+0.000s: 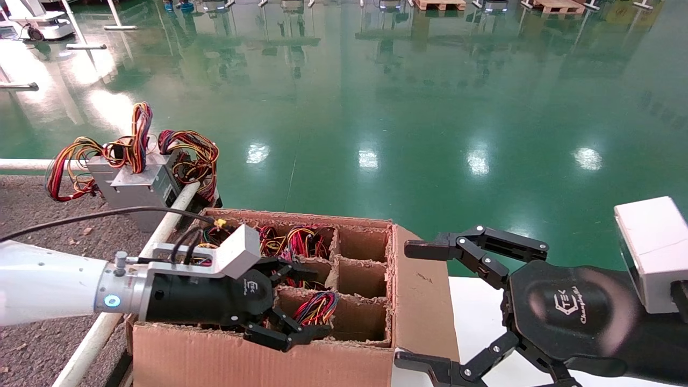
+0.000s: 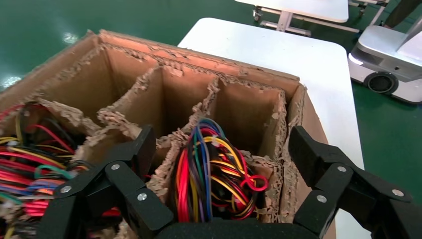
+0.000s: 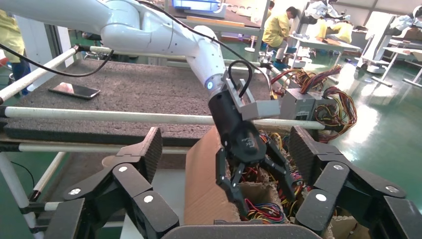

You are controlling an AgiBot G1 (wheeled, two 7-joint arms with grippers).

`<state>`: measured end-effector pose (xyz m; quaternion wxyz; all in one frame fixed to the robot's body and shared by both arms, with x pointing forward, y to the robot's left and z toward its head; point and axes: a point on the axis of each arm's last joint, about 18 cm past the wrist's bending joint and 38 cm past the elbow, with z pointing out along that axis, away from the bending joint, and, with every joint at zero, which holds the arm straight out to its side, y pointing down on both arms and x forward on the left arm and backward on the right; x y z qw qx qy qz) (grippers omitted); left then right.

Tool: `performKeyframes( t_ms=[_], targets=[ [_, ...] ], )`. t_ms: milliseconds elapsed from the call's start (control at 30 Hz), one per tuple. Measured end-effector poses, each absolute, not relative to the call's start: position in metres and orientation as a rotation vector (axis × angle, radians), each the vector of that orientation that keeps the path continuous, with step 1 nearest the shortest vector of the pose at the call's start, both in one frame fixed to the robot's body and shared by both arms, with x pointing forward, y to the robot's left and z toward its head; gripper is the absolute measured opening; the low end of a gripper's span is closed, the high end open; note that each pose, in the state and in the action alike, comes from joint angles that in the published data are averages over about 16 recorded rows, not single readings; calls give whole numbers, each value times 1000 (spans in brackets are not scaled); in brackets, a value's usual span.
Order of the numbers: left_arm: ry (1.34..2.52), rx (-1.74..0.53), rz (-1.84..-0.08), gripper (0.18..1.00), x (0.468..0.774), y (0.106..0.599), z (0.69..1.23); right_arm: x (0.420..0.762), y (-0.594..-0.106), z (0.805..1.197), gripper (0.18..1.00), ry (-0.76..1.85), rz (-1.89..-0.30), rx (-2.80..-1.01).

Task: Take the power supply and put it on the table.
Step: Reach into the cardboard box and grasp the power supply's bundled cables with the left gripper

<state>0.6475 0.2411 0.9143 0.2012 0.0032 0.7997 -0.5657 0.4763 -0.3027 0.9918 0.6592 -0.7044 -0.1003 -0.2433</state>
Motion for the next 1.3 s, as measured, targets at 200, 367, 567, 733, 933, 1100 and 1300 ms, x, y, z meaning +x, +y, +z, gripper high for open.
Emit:
performKeyframes(
  t_ms=[200,367,567,733,933,1100,1300],
  targets=[
    [2229,-6,-1589,942,652,238,907,476,-303,992,947,-227,-551,-1594],
    [2223,-17,-1592,884,654,237,903,476,-303,992,981,-227,-551,-1594],
    [2222,-24,-1589,781,656,237,899,476,-303,992,997,-227,-551,-1594],
    [2226,-23,-1582,673,656,238,894,476,-303,992,1000,-227,-551,-1594],
    [2229,-22,-1580,531,656,238,889,476,-303,992,1000,-227,-551,-1594],
    [2226,-23,-1582,416,656,238,887,476,-303,992,1000,-227,-551,-1594],
    [2216,-28,-1590,332,656,240,887,476,-303,992,1000,-227,-551,-1594]
  ],
)
